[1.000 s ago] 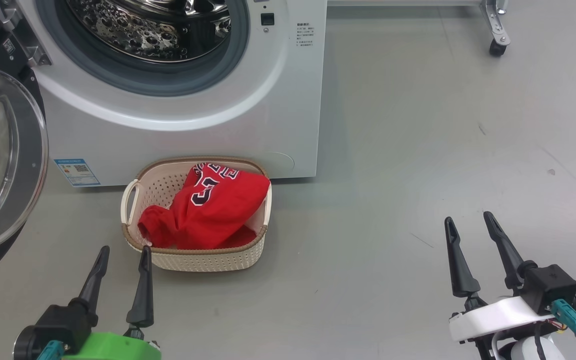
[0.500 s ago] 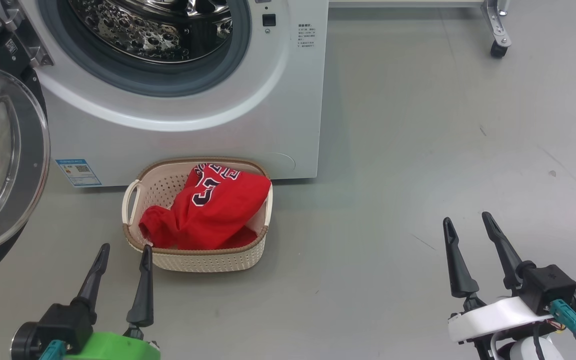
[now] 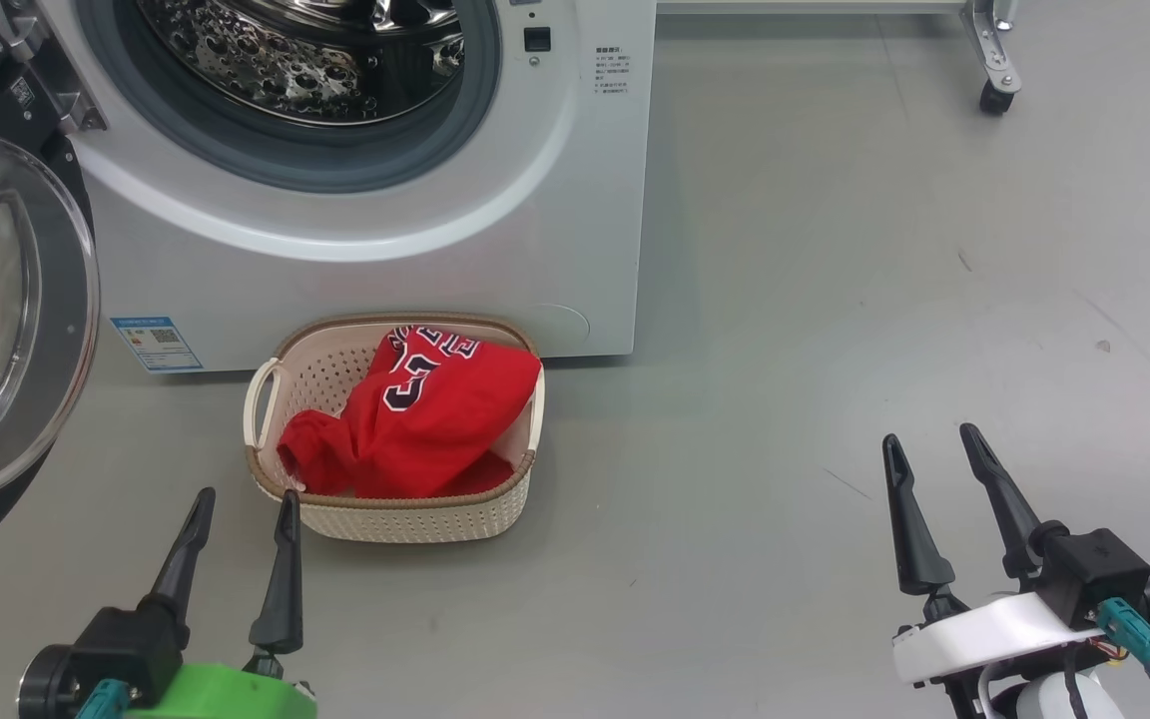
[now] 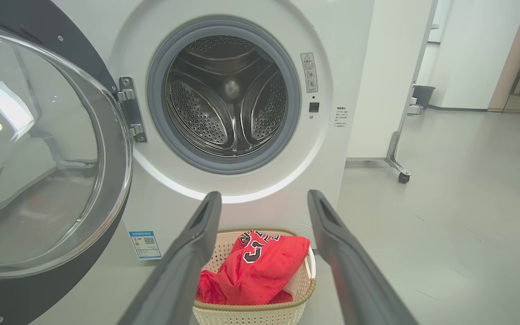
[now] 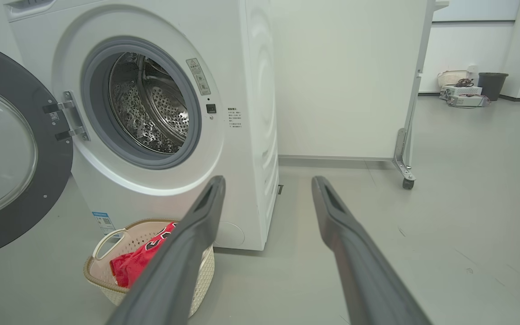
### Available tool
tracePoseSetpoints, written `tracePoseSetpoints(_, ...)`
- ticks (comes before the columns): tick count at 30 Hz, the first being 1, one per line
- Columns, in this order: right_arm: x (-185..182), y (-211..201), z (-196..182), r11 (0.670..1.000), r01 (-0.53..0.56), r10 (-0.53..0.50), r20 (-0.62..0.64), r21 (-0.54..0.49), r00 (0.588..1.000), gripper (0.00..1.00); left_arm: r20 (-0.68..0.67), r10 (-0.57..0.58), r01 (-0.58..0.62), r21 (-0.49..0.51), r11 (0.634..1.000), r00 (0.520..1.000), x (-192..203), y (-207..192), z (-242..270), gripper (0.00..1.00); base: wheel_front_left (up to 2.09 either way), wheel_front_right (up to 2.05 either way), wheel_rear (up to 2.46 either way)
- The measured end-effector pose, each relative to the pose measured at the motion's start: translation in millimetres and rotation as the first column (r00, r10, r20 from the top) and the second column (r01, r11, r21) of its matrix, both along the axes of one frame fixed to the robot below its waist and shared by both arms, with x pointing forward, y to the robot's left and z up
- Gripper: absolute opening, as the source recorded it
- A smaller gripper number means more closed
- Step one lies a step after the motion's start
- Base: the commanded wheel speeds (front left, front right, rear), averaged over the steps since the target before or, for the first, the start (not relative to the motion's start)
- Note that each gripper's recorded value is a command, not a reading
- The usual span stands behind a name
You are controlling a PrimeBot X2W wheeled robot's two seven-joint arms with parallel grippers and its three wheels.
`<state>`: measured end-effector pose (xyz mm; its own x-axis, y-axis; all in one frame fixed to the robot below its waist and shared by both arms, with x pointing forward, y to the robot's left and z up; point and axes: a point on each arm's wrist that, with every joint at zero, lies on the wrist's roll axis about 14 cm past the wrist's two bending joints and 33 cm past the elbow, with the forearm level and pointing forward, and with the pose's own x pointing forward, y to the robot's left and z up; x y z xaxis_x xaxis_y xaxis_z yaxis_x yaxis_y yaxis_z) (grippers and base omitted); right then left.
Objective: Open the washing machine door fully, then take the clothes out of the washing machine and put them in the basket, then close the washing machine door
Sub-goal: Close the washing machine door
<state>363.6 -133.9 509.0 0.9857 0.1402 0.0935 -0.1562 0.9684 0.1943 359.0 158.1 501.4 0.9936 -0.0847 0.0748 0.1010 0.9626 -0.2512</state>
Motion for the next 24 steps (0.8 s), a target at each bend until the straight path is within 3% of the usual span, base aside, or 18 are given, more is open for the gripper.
tracePoseSetpoints(13, 8.4, 14.3, 1.6, 0.999, -0.043, 0.043, 0.005, 0.017, 0.999, 1.00, -0.022, 0.033, -0.033, 0.001, 0.999, 0.999, -6.5, 9.0, -6.2, 1.00, 0.00, 0.00, 0.00)
tracePoseSetpoints(24, 21.8, 61.6, -4.9, 0.981, -0.193, 0.193, -0.007, 0.024, 0.981, 1.00, -0.046, 0.155, -0.155, 0.006, 0.988, 0.987, -26.8, 43.4, -11.8, 1.00, 0.00, 0.00, 0.00)
